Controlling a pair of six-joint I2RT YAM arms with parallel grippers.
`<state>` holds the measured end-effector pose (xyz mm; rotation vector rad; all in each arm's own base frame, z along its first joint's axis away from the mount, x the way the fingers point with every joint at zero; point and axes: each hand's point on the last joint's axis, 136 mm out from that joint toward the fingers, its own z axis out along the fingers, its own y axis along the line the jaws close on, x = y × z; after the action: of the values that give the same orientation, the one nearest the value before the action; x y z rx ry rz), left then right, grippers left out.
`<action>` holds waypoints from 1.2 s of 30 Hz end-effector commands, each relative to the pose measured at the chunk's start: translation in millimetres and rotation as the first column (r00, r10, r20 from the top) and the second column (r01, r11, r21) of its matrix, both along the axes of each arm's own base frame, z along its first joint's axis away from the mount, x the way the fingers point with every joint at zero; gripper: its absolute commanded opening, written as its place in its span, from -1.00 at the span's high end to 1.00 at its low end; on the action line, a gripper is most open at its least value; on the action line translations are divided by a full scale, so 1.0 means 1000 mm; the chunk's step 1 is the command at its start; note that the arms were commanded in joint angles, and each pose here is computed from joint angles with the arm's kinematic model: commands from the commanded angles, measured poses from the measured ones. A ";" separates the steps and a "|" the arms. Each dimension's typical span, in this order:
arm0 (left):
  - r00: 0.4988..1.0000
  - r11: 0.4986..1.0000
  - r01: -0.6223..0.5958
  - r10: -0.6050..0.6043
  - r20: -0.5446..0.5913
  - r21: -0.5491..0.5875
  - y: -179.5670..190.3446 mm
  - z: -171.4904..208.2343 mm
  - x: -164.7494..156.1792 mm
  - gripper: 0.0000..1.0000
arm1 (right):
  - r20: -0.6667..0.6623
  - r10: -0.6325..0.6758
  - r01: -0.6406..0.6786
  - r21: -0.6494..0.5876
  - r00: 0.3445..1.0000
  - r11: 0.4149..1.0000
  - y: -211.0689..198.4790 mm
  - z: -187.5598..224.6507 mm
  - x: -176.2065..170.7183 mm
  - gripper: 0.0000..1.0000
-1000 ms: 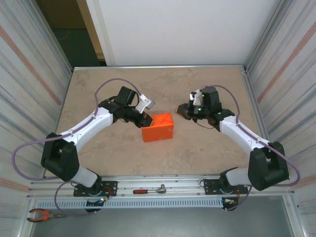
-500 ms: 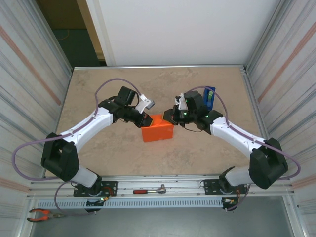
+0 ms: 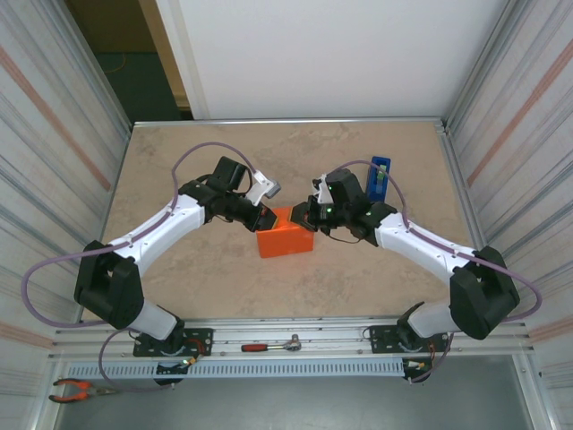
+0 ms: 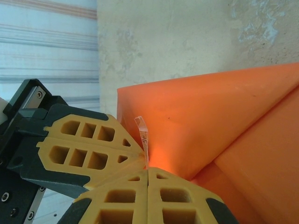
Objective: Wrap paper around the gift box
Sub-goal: Stick the wrapping paper to the gift box.
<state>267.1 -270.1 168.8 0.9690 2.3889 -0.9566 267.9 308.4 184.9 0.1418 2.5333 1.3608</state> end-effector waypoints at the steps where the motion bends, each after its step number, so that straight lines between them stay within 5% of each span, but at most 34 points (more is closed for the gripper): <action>1: 0.996 0.993 0.017 -0.005 -0.094 0.120 0.011 -0.045 -0.016 1.00 | -0.004 -0.006 0.006 0.003 1.000 1.000 0.006 0.005 0.003 1.00; 17: 0.996 0.993 0.019 -0.008 -0.094 0.113 0.010 -0.043 -0.017 1.00 | -0.067 0.030 -0.043 -0.197 0.997 0.980 -0.004 -0.033 -0.003 1.00; 36: 0.997 1.000 -0.028 0.027 -0.077 -0.012 0.004 -0.001 -0.005 1.00 | -0.090 0.138 -0.165 -0.495 0.986 0.853 -0.017 -0.069 -0.027 1.00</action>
<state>264.6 -270.5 170.4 0.9572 2.3950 -0.9889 264.7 315.5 166.3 -0.1071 2.7032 0.9311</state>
